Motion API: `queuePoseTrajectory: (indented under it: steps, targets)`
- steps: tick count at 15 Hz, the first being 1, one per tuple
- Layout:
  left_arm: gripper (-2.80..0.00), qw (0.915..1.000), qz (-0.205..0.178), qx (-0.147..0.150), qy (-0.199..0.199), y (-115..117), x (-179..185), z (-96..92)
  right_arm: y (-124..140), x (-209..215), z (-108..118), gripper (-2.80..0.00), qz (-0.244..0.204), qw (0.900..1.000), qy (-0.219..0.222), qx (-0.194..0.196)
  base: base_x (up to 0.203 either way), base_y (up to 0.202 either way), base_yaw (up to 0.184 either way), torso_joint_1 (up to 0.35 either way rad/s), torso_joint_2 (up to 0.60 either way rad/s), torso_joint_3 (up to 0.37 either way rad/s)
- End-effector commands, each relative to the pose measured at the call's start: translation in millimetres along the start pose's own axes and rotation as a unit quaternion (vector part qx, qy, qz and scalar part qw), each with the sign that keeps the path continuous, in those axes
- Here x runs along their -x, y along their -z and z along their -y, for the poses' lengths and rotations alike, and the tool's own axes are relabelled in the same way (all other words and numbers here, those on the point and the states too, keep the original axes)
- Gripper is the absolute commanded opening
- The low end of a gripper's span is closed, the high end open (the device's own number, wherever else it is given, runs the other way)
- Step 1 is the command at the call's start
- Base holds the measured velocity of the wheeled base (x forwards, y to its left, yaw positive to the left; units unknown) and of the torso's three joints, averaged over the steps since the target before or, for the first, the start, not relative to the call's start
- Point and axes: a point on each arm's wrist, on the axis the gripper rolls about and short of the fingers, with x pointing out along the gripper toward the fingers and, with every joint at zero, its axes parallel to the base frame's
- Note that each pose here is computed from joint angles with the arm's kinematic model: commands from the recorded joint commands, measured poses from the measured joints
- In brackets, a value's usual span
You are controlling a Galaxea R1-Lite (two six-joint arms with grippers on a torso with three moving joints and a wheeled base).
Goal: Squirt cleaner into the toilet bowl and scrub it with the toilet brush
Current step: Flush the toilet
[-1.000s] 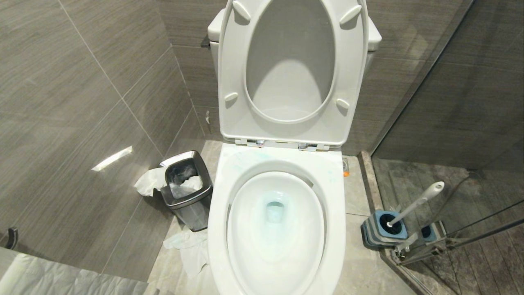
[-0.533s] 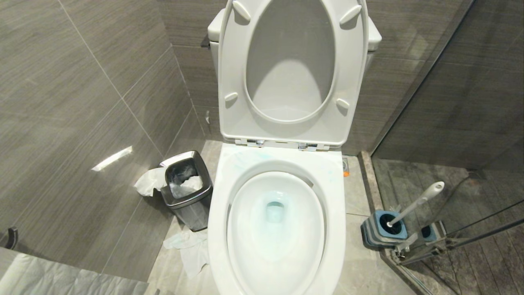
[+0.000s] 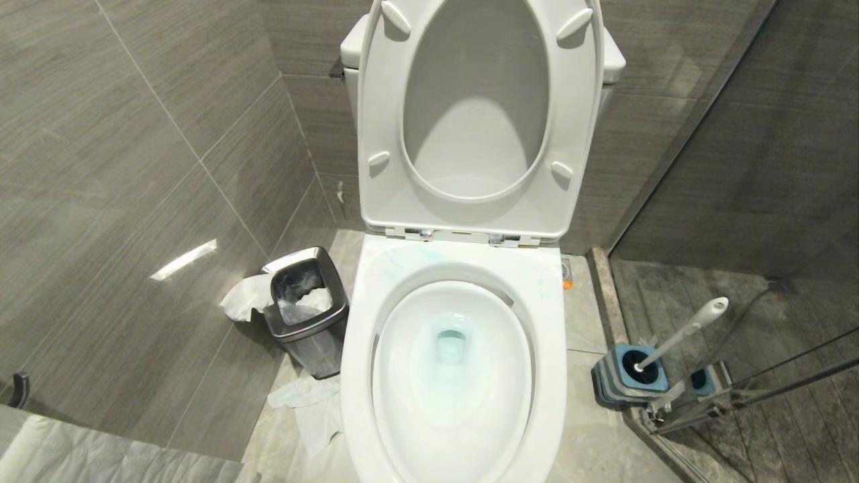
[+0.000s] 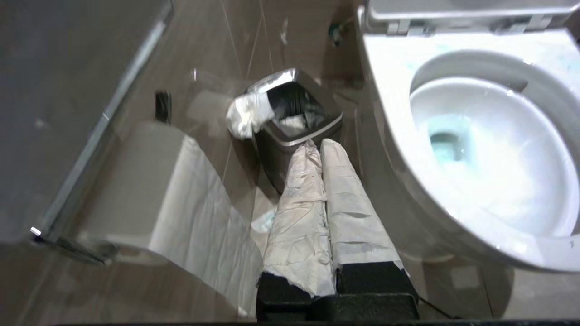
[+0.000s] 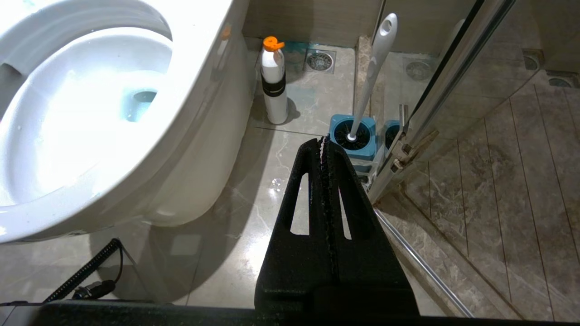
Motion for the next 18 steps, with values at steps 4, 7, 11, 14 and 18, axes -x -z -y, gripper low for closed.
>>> queuePoseTrajectory:
  steps: [4,7,11,14,18]
  targets:
    - [-2.8,0.9997,0.019,-0.013,0.011,-30.5,0.0,-1.4,0.0,-0.1,0.0,-2.8,-0.001,1.0,0.0,0.0,0.0,0.0,0.0,0.0,0.0,0.0]
    - [-2.8,0.9995,0.026,-0.014,0.012,-42.3,0.0,-2.0,-0.1,-0.1,0.0,-2.8,-0.001,1.0,0.0,0.0,0.0,0.0,0.0,0.0,0.0,0.0]
    - [-2.8,0.9996,0.023,-0.013,0.014,-82.2,-13.8,-5.1,-0.1,-0.1,0.0,-2.8,-0.001,1.0,0.0,0.0,0.0,0.0,0.0,0.0,0.0,0.0]
    - [-2.8,0.9996,0.019,-0.012,0.015,-122.1,-34.5,-8.3,-0.1,-0.1,0.0,-2.8,-0.001,1.0,0.0,0.0,0.0,0.0,0.0,0.0,0.0,0.0]
    - [-2.8,0.9989,0.035,-0.011,0.028,-187.1,-75.5,-13.3,-0.1,-0.1,0.0,-2.8,-0.001,1.0,0.0,0.0,0.0,0.0,0.0,0.0,0.0,0.0]
